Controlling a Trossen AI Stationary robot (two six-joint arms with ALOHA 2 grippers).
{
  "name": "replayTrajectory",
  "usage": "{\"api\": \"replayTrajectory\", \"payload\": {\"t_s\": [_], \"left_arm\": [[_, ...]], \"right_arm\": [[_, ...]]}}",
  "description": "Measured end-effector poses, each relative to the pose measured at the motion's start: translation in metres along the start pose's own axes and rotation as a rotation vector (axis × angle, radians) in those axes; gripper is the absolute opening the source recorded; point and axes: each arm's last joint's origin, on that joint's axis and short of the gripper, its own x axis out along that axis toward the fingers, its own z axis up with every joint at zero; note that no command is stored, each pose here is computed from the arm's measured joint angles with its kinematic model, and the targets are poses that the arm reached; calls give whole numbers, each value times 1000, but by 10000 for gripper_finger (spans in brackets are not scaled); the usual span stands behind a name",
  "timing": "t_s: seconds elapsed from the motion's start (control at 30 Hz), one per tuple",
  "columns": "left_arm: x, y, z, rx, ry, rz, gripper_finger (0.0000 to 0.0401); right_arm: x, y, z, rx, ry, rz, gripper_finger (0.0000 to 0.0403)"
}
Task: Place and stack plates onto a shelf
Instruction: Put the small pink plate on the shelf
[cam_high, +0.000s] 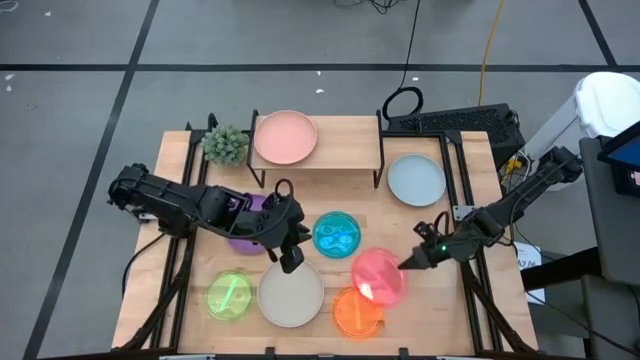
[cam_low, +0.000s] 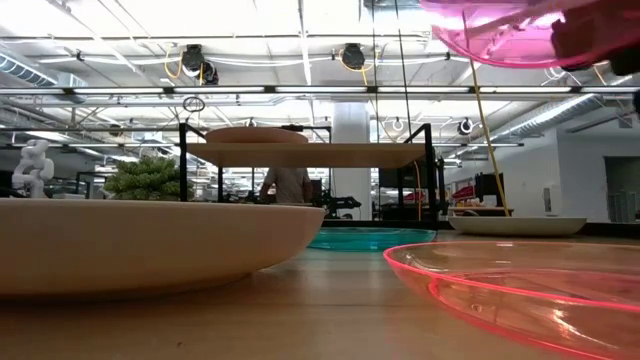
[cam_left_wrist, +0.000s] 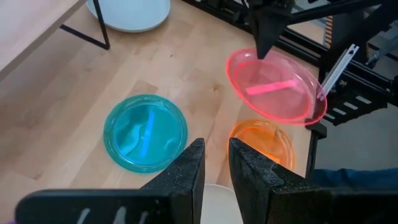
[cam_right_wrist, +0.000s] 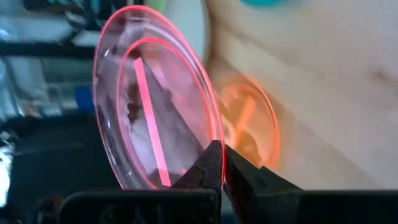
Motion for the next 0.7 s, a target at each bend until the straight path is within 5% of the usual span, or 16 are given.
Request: {"api": "replayTrajectory", "payload": {"t_s": [0.7], "left_arm": [[0,0,0,-71,-6,4,76]], "right_arm": [[-6,35,63,59,-500,330,0]]}}
